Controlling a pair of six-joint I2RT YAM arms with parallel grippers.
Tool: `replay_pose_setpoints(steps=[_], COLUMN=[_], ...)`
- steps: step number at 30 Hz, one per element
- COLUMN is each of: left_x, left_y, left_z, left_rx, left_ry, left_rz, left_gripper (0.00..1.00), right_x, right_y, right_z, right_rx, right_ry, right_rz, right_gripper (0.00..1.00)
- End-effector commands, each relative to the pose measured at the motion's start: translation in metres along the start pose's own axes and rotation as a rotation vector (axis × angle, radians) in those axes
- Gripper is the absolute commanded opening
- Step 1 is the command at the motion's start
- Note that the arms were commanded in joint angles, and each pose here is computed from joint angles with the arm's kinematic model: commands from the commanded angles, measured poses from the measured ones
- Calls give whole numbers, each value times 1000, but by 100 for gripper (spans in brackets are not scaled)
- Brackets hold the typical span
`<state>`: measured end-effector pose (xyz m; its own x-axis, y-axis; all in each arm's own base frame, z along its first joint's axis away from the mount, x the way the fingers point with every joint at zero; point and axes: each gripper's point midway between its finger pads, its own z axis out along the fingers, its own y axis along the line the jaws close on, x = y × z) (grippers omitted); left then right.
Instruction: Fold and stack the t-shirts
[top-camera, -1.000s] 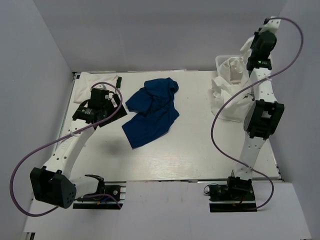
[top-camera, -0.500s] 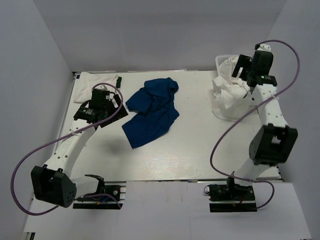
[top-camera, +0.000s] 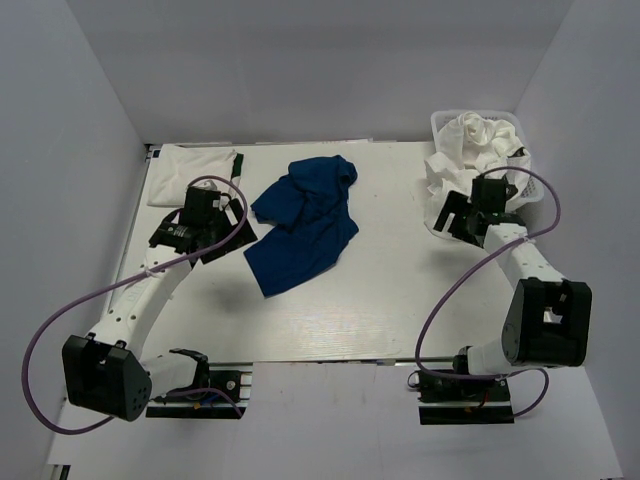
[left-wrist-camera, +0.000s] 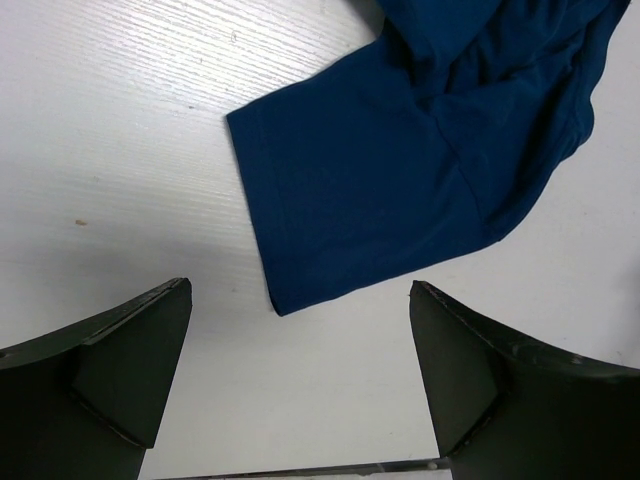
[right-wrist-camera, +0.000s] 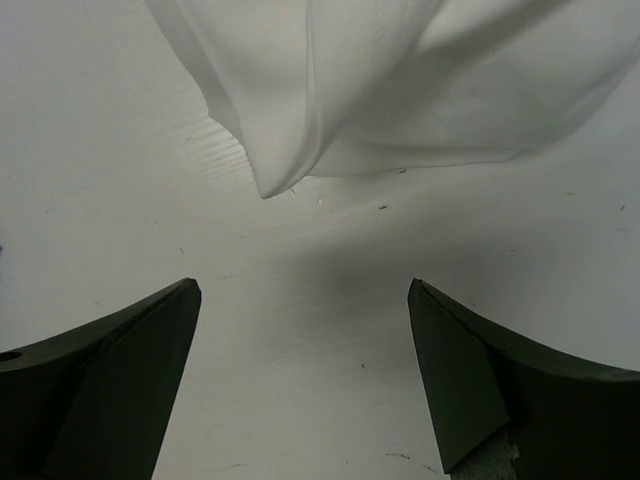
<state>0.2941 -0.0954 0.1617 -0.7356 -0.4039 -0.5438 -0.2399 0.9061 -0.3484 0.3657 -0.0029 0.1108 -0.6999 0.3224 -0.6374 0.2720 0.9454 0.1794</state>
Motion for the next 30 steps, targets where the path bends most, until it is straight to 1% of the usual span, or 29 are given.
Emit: replay_pose_setpoints(steps=[1,3,4,5,6,7,9,11,13,14,15,18,20,22,23,25,30], left_x=[-4,-6,-6,-6,-7,-5,-6,-7,-12,-10,-15,-13,-13,-14,-14,-14,-16], left_y=[-6,-5,-5,-5,-4,-3,2,4,2,4,3,4,4,6,6,6,7], left_z=[-8,-8,-8,-8,-8,-8,-11,-14,-18,-19,-21,-21,-21,-21,-21,-21,-23], left_rx=[40,28,28,28,20,15,-4,-12,-9,-14,-17,-22,-22,-29,-29,-30,-32], left_ry=[-31,-30,-30,-30,-35,-27,-39,-47,-68,-61,-75,-68,-68,-73,-73,-73,-86], left_rz=[20,21,21,21,20,21,20,20,19,19,18,19,19,19,19,28,27], left_gripper=[100,100,100,100,100,100,100,100,100,100,100,100,100,100,100,100,100], right_x=[-32,-35,-45,-51,-49,-44,-51,-53,-51,-62,-63,-76,-82,-88,-87,-91,-99], right_y=[21,17,17,15,15,12,10,12,10,14,14,17,16,9,7,2,17], right_z=[-1,8,11,17,25,34,40,47,51,50,51,45,41,34,34,31,25], right_rx=[-73,-43,-33,-12,38,67,103,101,121,103,104,101,112,148,157,173,119], right_ry=[-161,-179,-222,-232,-231,-204,-226,-244,-252,-297,-302,-361,-393,-425,-431,-458,-454], right_rz=[23,25,37,49,45,74,93,132,160,174,182,206,213,228,230,240,164], right_gripper=[90,90,90,90,90,90,89,84,75,70,58,29,22,14,12,0,0])
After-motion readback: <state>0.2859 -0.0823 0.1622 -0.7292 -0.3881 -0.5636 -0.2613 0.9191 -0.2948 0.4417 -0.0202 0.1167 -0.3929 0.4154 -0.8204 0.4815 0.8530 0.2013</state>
